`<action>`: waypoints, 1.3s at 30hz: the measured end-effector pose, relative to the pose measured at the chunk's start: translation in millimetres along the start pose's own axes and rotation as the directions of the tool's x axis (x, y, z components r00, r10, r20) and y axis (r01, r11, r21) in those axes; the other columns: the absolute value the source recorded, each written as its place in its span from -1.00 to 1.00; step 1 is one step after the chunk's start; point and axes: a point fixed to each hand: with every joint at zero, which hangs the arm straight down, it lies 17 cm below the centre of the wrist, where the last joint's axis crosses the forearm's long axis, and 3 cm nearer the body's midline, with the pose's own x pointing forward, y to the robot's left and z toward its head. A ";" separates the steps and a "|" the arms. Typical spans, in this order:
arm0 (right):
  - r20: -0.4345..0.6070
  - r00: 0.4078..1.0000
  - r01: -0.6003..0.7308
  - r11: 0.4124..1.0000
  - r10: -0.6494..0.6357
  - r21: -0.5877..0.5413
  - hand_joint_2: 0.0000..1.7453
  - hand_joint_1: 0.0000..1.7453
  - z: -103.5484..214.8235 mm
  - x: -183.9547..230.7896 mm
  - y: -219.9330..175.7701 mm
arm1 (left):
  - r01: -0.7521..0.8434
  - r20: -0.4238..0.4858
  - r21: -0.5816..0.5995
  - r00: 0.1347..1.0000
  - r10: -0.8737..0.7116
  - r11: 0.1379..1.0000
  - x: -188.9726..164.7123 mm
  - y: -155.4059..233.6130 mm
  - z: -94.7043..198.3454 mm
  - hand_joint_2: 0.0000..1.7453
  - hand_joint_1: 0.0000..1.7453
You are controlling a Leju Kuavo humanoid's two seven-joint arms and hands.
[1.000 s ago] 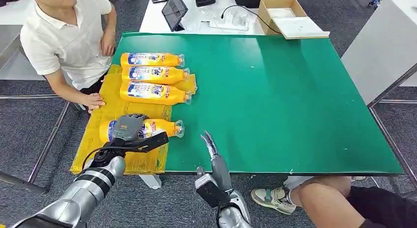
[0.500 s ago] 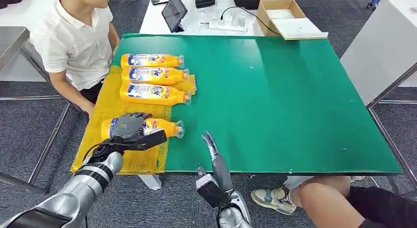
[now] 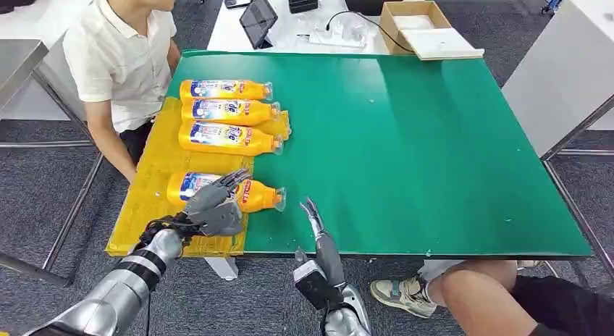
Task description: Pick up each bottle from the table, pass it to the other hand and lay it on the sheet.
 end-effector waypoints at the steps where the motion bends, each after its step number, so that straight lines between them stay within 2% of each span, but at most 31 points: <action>1: -0.002 1.000 0.001 1.000 -0.001 0.000 -1.00 -1.00 0.7 -1.0 0.1 | -0.037 0.026 0.013 0.999 0.036 0.999 8.3 -2.7 2.0 1.00 -1.00; 5: -0.008 1.000 0.000 1.000 0.000 0.000 -1.00 -1.00 2.4 -3.9 -0.1 | -0.210 0.111 0.101 0.974 0.199 0.972 39.4 3.8 9.6 1.00 -1.00; 8: -0.013 1.000 -0.005 1.000 0.005 0.000 -1.00 -1.00 3.6 -6.2 -1.5 | -0.284 0.169 0.143 0.951 0.259 0.948 59.4 14.4 13.3 1.00 -1.00; 14: -0.022 1.000 -0.016 1.000 0.016 -0.017 -1.00 -1.00 5.1 -9.5 -6.5 | -0.389 0.323 0.259 0.898 0.300 0.884 103.5 46.6 28.5 1.00 -1.00; 20: -0.025 1.000 -0.018 0.999 0.018 -0.028 -1.00 -1.00 7.6 -10.3 -8.8 | -0.431 0.401 0.293 0.866 0.299 0.853 130.2 60.3 42.6 1.00 -1.00; 26: -0.005 0.999 -0.049 0.998 0.048 -0.042 -1.00 -1.00 6.8 -4.3 -16.0 | -0.538 0.539 0.411 0.794 0.279 0.736 155.6 101.3 71.3 1.00 -1.00; 39: 0.043 0.987 -0.153 0.988 0.153 -0.016 -1.00 -1.00 -0.7 9.1 -26.4 | -0.577 0.612 0.537 0.769 0.187 0.615 166.2 144.4 105.3 1.00 -1.00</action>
